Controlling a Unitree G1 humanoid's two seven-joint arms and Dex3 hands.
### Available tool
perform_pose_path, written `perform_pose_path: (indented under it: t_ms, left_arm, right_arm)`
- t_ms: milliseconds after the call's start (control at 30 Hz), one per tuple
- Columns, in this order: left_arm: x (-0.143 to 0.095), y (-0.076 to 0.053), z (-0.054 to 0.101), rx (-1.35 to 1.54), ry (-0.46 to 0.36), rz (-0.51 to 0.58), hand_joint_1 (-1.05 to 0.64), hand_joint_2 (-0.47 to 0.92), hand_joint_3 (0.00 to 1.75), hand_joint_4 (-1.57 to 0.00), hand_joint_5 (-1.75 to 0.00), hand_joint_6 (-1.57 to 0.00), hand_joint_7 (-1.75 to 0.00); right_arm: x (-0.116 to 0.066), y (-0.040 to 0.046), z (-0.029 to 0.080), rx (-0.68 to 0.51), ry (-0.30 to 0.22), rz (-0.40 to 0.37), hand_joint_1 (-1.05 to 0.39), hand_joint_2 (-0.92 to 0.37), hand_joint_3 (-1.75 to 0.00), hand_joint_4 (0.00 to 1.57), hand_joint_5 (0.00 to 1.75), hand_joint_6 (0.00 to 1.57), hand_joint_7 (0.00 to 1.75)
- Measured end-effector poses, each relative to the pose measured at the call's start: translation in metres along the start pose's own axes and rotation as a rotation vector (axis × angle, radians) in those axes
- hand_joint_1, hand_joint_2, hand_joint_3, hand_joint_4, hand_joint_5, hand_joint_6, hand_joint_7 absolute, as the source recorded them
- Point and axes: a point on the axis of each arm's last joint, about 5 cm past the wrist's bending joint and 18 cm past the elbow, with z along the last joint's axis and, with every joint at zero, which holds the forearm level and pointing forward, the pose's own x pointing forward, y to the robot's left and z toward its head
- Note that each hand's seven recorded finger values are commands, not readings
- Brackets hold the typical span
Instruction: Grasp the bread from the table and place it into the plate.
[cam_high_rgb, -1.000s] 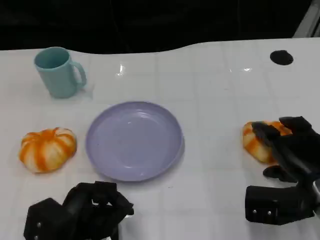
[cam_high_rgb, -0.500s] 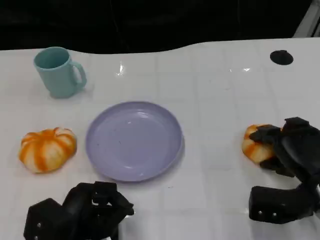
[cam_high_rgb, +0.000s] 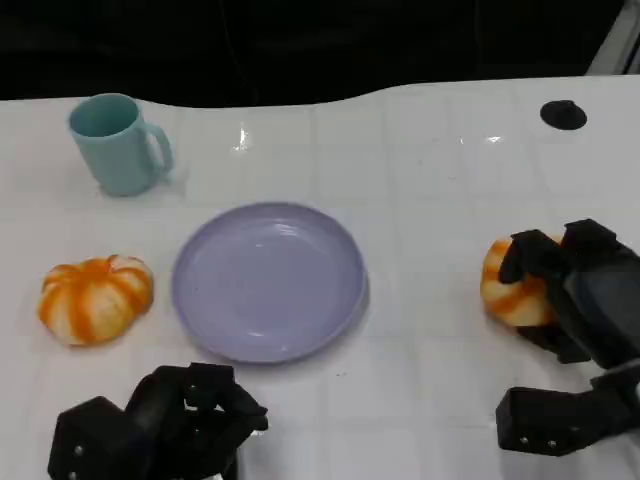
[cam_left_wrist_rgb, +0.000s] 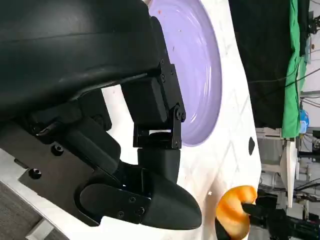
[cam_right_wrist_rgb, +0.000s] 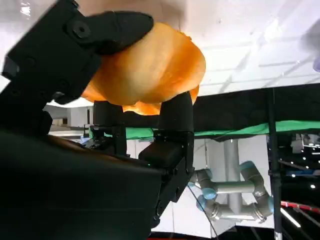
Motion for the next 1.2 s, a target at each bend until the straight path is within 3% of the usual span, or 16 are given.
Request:
perform_pose_path:
  t_ms: [200, 267, 433, 767, 1000, 1200]
  left_arm:
    - [0.000, -0.001, 0.000, 0.006, 0.002, -0.002, -1.05, 0.65, 0.46, -1.57, -1.19, -1.44, -0.72]
    - [0.000, -0.001, 0.000, 0.006, 0.002, -0.002, -1.05, 0.65, 0.46, -1.57, -1.19, -1.44, -0.72]
    - [0.000, -0.001, 0.000, 0.005, 0.002, -0.002, -1.05, 0.66, 0.46, -1.57, -1.19, -1.43, -0.71]
    - [0.001, -0.004, 0.000, 0.008, 0.003, -0.009, -1.05, 0.66, 0.45, -1.57, -1.19, -1.44, -0.71]
    - [0.002, -0.005, 0.000, 0.019, 0.003, -0.013, -1.05, 0.66, 0.46, -1.57, -1.18, -1.43, -0.70]
    - [0.002, -0.005, 0.000, 0.020, 0.001, -0.014, -1.05, 0.65, 0.47, -1.57, -1.18, -1.43, -0.70]
  right_arm:
    - [0.015, -0.0066, 0.012, 0.059, -0.064, -0.065, -0.14, -0.27, -1.33, 1.00, 1.75, 0.77, 1.75]
    - [0.020, -0.0088, 0.017, 0.081, -0.091, -0.077, -0.14, -0.23, -1.42, 1.02, 1.75, 0.79, 1.75]
    - [0.031, -0.0092, 0.038, 0.161, -0.161, -0.095, -0.18, -0.23, -1.45, 1.02, 1.75, 0.80, 1.75]
    - [0.056, -0.0105, 0.066, 0.254, -0.263, -0.030, -0.19, -0.27, -1.41, 1.00, 1.75, 0.78, 1.73]
    - [0.070, -0.0034, 0.097, 0.302, -0.305, 0.037, -0.19, -0.28, -1.35, 0.98, 1.75, 0.78, 1.71]
    - [0.080, 0.0009, 0.114, 0.330, -0.336, 0.054, -0.21, -0.30, -1.37, 0.99, 1.75, 0.76, 1.75]
